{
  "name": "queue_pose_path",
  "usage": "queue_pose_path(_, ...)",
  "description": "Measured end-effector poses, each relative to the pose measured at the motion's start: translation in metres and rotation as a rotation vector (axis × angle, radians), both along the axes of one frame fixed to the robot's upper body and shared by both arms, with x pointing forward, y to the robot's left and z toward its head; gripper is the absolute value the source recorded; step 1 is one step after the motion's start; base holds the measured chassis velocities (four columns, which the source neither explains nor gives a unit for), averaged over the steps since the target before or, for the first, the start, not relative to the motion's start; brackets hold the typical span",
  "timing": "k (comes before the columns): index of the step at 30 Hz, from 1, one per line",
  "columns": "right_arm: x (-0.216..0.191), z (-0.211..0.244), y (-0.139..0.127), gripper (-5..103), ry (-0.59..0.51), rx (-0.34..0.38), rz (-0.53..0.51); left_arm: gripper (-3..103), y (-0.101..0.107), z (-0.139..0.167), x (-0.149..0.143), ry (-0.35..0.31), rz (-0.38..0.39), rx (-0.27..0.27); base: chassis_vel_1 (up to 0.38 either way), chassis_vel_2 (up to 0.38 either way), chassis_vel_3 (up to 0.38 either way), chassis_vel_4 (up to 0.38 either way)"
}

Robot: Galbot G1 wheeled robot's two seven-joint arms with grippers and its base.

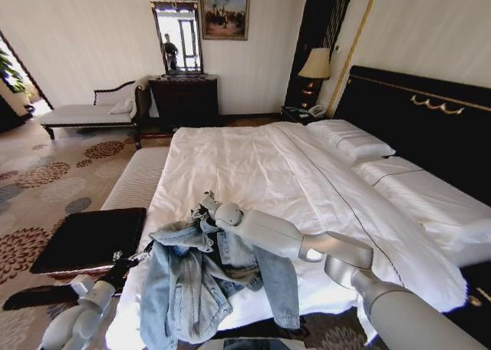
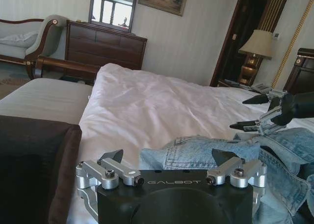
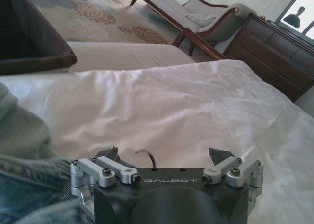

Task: Pick up the clothes from the bed and hang them on the clothes hanger.

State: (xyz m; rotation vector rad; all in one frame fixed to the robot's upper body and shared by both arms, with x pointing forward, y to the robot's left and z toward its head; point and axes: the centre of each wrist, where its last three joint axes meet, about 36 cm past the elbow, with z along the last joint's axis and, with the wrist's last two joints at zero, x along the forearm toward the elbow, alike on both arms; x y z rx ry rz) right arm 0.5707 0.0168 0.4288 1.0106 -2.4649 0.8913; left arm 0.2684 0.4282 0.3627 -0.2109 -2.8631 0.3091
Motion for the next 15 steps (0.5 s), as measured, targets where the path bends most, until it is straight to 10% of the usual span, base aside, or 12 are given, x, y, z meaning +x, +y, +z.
queue_pose_path(15, -0.011, -0.021, -0.035, 100, -0.071, -0.146, 0.123, 100, -0.019, 0.001, -0.005, 0.005, -0.054, -0.006, 0.000, 0.000, 0.000, 0.000)
